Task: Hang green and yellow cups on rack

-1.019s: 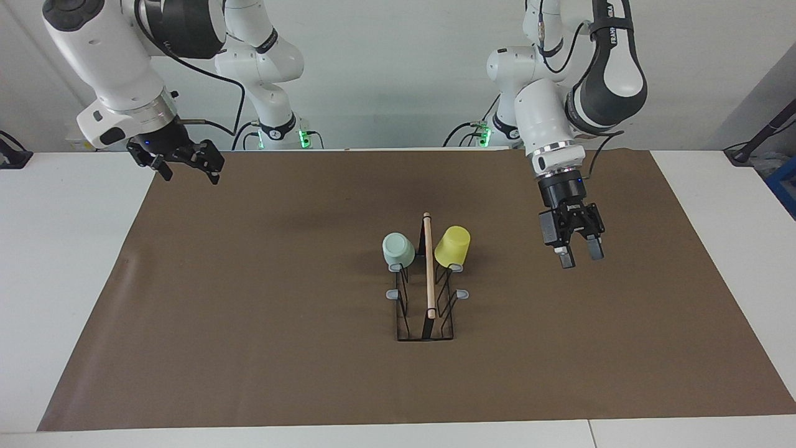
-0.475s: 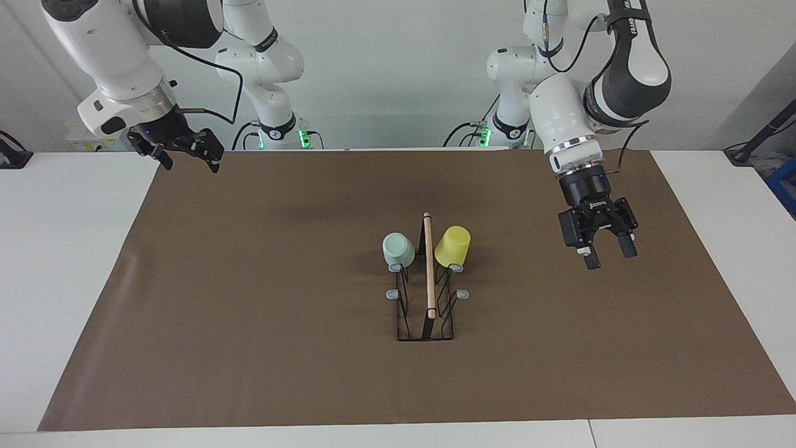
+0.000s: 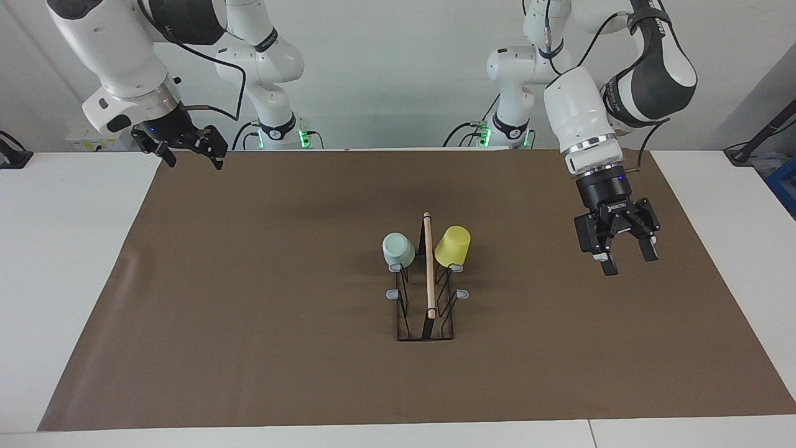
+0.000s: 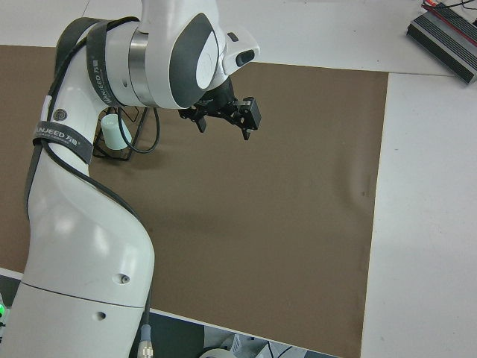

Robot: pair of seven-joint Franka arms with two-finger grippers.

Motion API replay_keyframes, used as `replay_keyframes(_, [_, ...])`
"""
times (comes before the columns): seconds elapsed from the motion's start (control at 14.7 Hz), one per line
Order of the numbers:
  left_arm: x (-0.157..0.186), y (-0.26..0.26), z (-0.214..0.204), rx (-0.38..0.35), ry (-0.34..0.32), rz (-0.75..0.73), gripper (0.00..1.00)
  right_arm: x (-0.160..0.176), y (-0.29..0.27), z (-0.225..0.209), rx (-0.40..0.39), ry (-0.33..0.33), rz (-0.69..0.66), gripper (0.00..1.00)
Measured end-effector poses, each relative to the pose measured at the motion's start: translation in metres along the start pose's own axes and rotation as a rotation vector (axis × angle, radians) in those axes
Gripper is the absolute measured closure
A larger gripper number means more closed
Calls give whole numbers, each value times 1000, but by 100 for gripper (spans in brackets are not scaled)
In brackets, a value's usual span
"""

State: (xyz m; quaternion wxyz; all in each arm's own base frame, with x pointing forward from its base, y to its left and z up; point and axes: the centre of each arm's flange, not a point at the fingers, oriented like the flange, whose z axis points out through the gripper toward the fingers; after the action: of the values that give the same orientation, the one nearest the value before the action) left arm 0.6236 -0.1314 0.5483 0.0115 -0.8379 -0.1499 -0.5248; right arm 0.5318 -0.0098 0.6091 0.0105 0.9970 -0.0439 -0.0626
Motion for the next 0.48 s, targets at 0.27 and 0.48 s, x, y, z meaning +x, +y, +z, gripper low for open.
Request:
replay_keyframes(0.27, [24,-6,3,3,-75,31,0,0,2,0,1,-2,4,0])
replay_keyframes(0.48, [42,-14,5,17,-153,59,0,0,2,0,1,-2,4,0])
